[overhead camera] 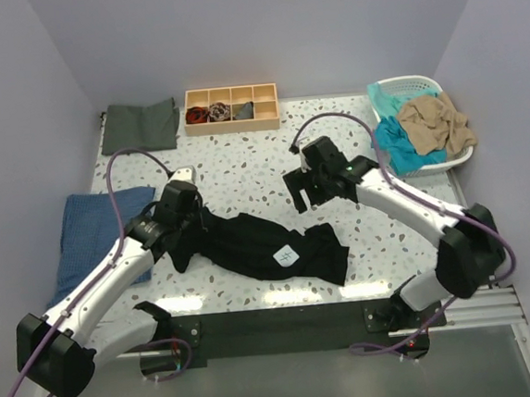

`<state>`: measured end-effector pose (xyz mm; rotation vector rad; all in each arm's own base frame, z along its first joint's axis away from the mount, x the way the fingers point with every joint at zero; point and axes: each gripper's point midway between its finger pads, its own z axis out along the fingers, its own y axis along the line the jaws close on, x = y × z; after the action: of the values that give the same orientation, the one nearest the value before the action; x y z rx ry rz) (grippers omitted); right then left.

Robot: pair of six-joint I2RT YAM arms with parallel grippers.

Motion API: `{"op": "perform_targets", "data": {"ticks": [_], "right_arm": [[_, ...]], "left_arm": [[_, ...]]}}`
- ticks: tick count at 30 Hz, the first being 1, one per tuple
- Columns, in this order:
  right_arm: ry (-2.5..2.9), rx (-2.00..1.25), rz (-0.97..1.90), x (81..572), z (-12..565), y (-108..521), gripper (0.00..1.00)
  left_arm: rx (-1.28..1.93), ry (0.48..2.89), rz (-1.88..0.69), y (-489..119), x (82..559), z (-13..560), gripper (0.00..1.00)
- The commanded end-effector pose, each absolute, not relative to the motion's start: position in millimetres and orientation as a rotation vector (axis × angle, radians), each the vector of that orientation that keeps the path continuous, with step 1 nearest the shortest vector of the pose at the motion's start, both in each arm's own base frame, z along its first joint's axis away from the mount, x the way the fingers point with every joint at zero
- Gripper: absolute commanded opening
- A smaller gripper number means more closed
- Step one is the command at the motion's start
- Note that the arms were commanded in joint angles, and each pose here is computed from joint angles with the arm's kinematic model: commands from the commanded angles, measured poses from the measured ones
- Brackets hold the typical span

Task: Fold and stack the t-shirts
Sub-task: Flatten the tshirt out

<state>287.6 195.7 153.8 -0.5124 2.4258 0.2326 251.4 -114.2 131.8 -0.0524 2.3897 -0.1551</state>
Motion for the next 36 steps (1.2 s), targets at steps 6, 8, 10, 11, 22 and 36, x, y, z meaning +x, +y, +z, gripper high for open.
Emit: {"op": "perform_targets", "data": {"ticks": [6, 8, 10, 11, 22, 36], "right_arm": [[2.551, -0.699, 0.565, 297, 95, 262, 0.83], [2.576, -0.716, 0.606, 289, 86, 265, 0.83], [2.585, -0.742, 0.678, 279, 82, 270, 0.82], [2.598, -0.748, 0.701, 275, 80, 271, 0.82], [2.743, -0.862, 0.745, 240, 48, 265, 0.8], [2.641, -0.878, 0.674, 241, 93, 257, 0.0]], "left_arm": [[-0.108, 2.387, -0.199, -114, 244, 131, 0.0], [-0.116, 2.378, -0.202, -113, 244, 133, 0.0], [-0.117, 2.38, -0.202, -114, 245, 133, 0.0], [-0.116, 2.383, -0.202, -113, 244, 131, 0.0], [-0.085, 2.406, -0.227, -122, 249, 124, 0.0], [-0.033, 2.414, -0.253, -129, 250, 121, 0.0]]}}
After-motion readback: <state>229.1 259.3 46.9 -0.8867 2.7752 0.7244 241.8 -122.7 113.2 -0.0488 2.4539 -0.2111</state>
